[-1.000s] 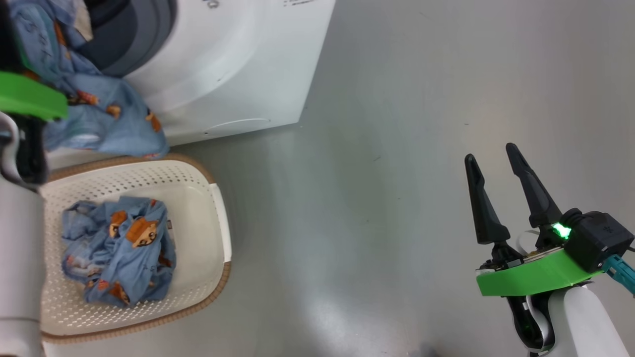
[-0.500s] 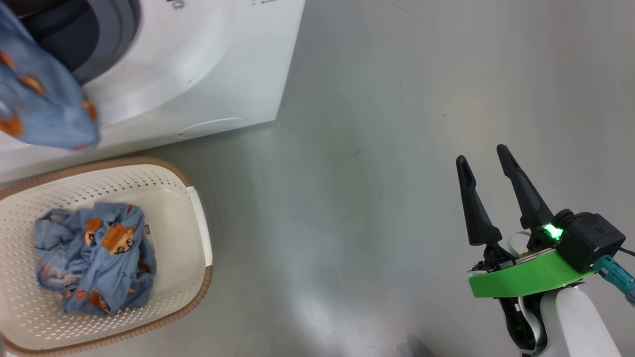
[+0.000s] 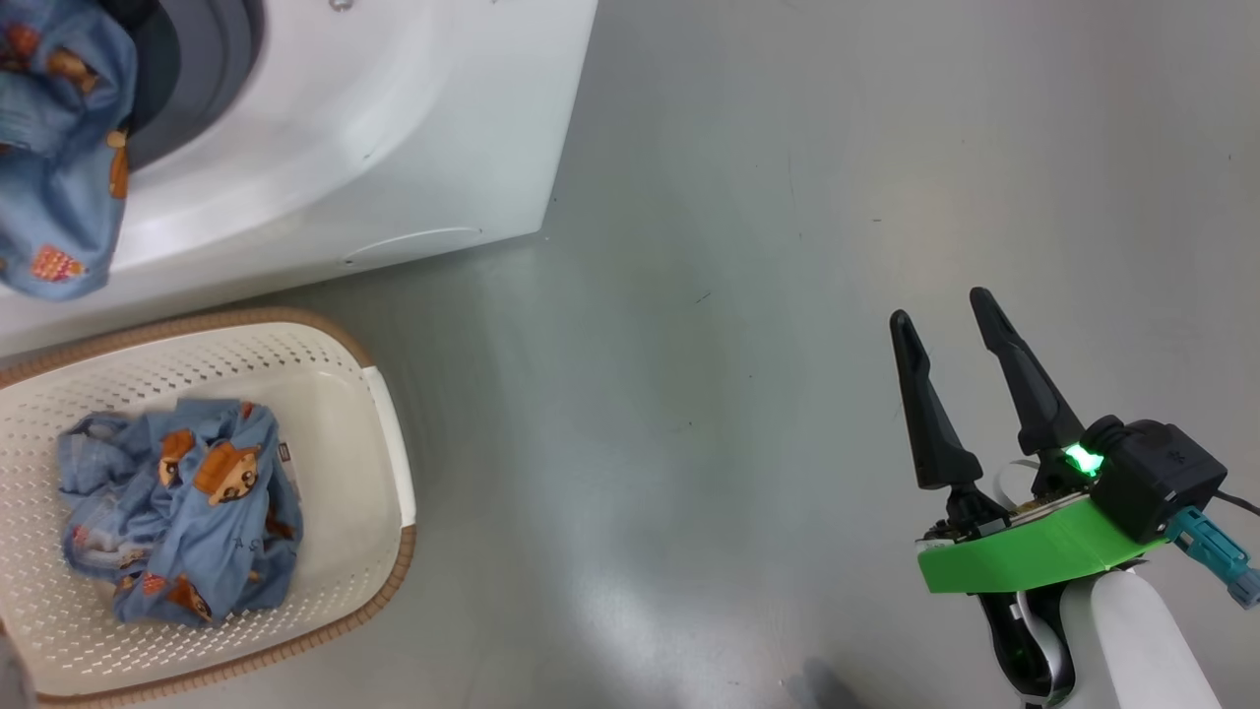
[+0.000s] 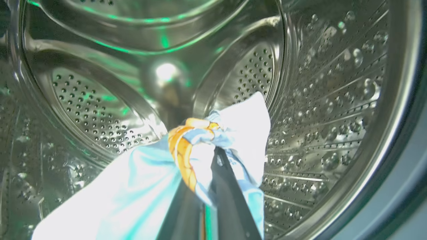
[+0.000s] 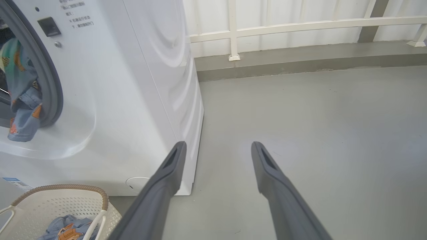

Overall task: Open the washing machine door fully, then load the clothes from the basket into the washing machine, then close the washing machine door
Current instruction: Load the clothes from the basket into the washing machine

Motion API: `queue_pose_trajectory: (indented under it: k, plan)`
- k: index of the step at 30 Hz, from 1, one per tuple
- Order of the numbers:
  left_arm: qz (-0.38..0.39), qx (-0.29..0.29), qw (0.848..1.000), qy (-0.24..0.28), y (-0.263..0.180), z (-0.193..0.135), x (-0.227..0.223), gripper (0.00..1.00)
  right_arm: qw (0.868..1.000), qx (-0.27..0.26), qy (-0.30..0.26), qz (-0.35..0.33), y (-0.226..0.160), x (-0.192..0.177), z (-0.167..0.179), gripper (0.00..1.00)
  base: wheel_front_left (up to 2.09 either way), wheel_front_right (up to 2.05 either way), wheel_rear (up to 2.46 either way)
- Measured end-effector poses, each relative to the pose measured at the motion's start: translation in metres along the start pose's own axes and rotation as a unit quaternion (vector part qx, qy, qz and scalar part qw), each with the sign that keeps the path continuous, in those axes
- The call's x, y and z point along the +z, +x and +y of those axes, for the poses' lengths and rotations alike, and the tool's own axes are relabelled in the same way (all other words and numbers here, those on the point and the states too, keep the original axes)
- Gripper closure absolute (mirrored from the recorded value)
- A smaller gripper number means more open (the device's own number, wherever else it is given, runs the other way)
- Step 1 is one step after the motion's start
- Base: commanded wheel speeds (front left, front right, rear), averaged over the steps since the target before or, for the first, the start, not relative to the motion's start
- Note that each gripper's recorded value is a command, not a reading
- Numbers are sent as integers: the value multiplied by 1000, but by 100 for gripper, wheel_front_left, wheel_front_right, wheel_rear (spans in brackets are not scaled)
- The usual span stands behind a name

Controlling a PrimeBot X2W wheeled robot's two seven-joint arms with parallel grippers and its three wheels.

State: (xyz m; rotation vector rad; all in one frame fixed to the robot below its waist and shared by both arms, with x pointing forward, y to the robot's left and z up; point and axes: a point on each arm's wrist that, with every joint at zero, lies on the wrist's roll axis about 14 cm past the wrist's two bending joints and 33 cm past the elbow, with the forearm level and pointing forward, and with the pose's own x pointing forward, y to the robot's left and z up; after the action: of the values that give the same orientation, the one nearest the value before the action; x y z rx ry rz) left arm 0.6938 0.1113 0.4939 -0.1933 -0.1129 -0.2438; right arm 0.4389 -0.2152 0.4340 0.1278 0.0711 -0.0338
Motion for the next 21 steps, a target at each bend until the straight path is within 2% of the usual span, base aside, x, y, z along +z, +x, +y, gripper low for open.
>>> queue_pose_trajectory:
  k: [2, 5, 6, 7, 21]
  plan:
    - [9, 2, 1000, 1, -1, 1, -5, 98, 1000, 0, 0, 0, 0, 0, 0, 0, 0, 0, 0]
    - [14, 2, 1000, 1, -2, 1, -9, 62, 1000, 0, 1, 1, 0, -1, 0, 0, 0, 0, 0]
    - [16, 2, 1000, 2, -2, 2, -10, 44, 1000, 0, 1, 1, 0, -1, 0, 0, 0, 0, 0]
    - [18, 2, 1000, 2, -2, 2, -11, 0, 1000, 0, 2, 1, 0, -1, 0, 0, 0, 0, 0]
    - [36, 15, 999, 1, -9, 11, -19, 0, 1000, 5, 5, 1, 2, -2, 3, 0, 0, 0, 0]
